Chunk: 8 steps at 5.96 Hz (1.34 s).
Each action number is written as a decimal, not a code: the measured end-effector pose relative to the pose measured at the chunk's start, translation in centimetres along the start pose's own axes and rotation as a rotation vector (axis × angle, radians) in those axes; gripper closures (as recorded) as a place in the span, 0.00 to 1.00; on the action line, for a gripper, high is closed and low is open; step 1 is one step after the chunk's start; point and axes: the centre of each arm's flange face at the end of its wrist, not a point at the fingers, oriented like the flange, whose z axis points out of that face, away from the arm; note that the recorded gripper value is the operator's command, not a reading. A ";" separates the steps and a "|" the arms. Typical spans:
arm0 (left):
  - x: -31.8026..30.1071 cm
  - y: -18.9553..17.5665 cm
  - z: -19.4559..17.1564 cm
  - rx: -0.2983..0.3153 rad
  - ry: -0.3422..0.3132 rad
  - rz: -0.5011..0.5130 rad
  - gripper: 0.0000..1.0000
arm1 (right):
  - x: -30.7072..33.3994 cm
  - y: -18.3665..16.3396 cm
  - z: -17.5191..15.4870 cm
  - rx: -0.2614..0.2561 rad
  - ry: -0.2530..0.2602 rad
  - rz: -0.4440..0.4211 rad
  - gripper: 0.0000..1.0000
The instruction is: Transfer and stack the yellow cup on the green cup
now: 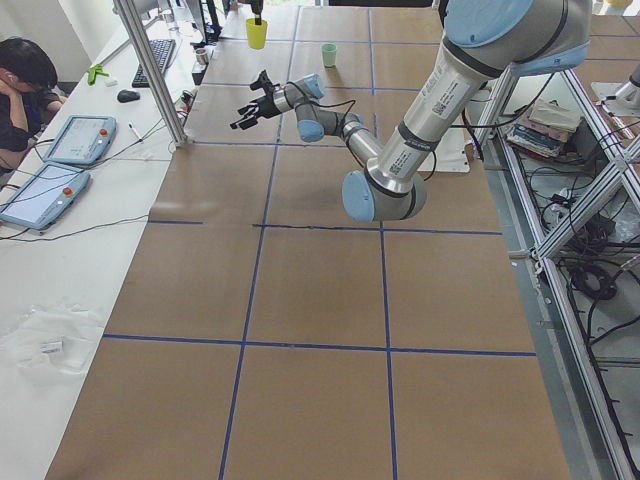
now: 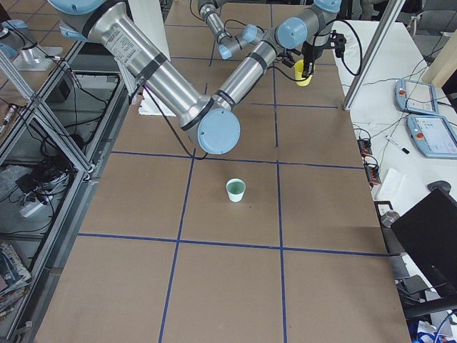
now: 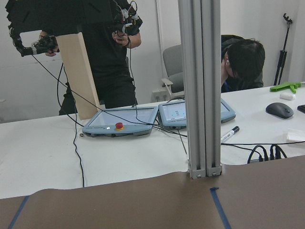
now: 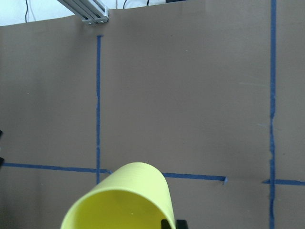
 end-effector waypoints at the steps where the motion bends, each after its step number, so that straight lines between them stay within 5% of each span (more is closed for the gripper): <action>1: -4.2 -1.9 1.4 -0.131 0.022 0.025 0.02 | 3.9 2.2 -0.5 -0.001 0.023 -0.051 1.00; 5: -20.6 -4.2 2.0 -0.561 0.223 0.188 0.00 | 21.6 10.9 1.7 -0.086 0.104 -0.286 1.00; 8: -26.4 0.5 1.9 -0.708 0.256 0.176 0.00 | 31.6 17.6 5.3 -0.117 0.118 -0.270 1.00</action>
